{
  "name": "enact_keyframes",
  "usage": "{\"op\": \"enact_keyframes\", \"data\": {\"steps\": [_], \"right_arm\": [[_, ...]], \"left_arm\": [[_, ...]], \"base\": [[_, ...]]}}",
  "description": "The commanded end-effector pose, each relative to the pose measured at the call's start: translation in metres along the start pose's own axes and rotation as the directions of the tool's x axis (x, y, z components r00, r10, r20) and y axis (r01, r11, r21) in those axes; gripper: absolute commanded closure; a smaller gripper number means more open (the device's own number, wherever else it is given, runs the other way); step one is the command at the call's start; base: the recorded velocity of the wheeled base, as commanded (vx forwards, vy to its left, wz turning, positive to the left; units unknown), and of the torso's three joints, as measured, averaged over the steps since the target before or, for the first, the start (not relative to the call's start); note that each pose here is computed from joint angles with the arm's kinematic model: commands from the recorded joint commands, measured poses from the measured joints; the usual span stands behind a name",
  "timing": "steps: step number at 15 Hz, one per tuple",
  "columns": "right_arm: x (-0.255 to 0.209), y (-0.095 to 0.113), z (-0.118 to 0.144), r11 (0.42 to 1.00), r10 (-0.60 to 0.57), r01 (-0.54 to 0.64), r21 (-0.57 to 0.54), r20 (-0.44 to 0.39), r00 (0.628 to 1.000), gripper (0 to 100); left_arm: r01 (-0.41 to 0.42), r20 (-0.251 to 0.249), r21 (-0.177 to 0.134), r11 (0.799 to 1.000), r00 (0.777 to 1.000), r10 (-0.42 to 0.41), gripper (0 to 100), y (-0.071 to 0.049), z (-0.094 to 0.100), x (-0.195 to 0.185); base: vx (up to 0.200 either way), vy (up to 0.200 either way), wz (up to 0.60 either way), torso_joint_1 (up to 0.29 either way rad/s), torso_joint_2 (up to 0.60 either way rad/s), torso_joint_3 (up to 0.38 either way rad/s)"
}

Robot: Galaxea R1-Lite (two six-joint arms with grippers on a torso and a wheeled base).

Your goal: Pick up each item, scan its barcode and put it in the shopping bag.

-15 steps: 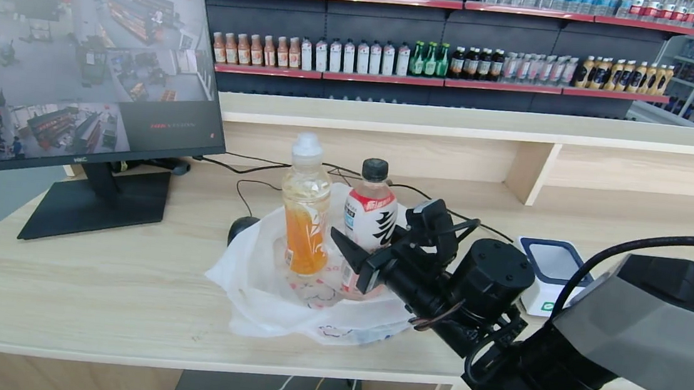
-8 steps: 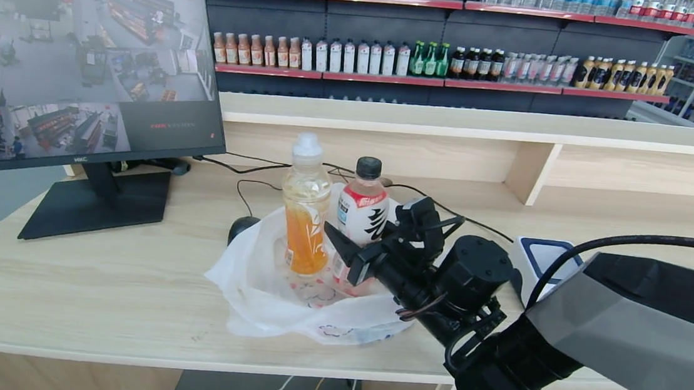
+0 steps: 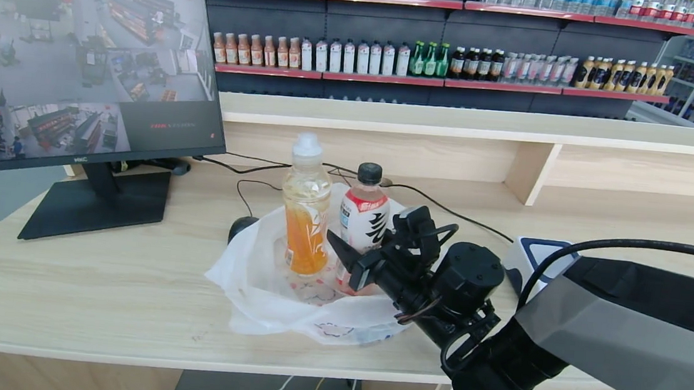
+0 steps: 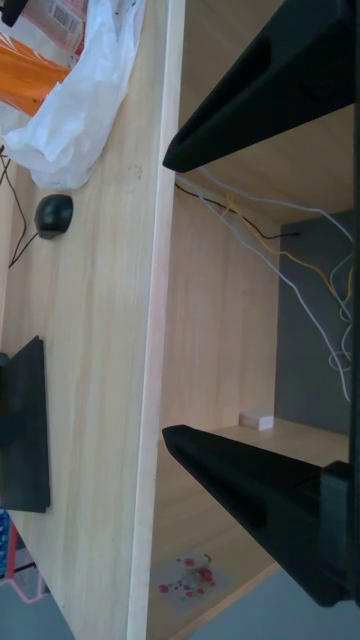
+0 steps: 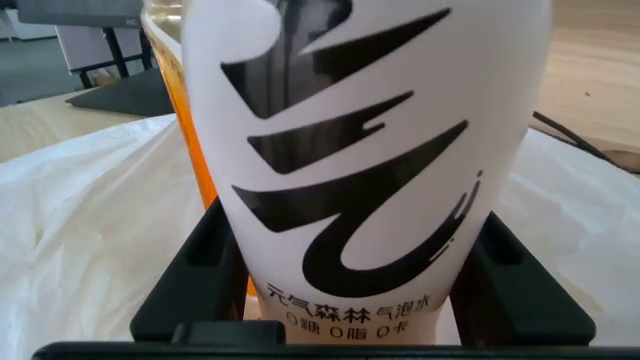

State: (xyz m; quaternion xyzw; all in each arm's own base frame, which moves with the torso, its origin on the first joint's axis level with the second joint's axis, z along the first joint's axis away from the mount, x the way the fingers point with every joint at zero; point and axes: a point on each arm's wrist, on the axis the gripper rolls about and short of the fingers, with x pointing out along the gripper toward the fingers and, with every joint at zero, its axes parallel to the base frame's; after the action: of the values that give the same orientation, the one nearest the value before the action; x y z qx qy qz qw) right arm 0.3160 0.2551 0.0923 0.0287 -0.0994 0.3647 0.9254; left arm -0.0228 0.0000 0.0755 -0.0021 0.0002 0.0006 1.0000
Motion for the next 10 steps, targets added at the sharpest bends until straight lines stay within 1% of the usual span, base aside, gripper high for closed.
{"op": "enact_keyframes", "data": {"steps": [1, 4, 7, 10], "right_arm": [[-0.0005, 0.0007, -0.0032, 1.000, 0.002, -0.002, 0.000, -0.011, 1.000, 100], [-0.0015, 0.0027, -0.0036, 1.000, 0.006, -0.006, 0.002, -0.015, 1.000, 100], [-0.0011, 0.0095, -0.0068, 1.000, 0.023, -0.023, 0.006, -0.022, 0.999, 100], [-0.0011, 0.0095, -0.0074, 1.000, 0.023, -0.023, 0.007, -0.024, 0.999, 100]], "left_arm": [[0.000, 0.000, 0.000, 1.000, 1.000, 0.000, 0, 0.0000, 0.0000, 0.0000], [0.000, 0.000, 0.000, 1.000, 1.000, 0.000, 0, 0.0000, 0.0000, 0.0000], [0.000, 0.000, -0.002, 1.000, 1.000, 0.000, 0, 0.0000, 0.0000, 0.0000], [0.000, 0.000, -0.002, 1.000, 1.000, 0.000, 0, 0.0000, 0.0000, 0.0000]], "base": [[0.000, 0.000, 0.00, 0.000, 0.00, 0.000], [0.000, 0.000, 0.00, 0.000, 0.00, 0.000], [0.000, 0.000, 0.00, 0.000, 0.00, 0.000], [0.000, 0.000, 0.00, 0.000, 0.00, 0.000]]}}
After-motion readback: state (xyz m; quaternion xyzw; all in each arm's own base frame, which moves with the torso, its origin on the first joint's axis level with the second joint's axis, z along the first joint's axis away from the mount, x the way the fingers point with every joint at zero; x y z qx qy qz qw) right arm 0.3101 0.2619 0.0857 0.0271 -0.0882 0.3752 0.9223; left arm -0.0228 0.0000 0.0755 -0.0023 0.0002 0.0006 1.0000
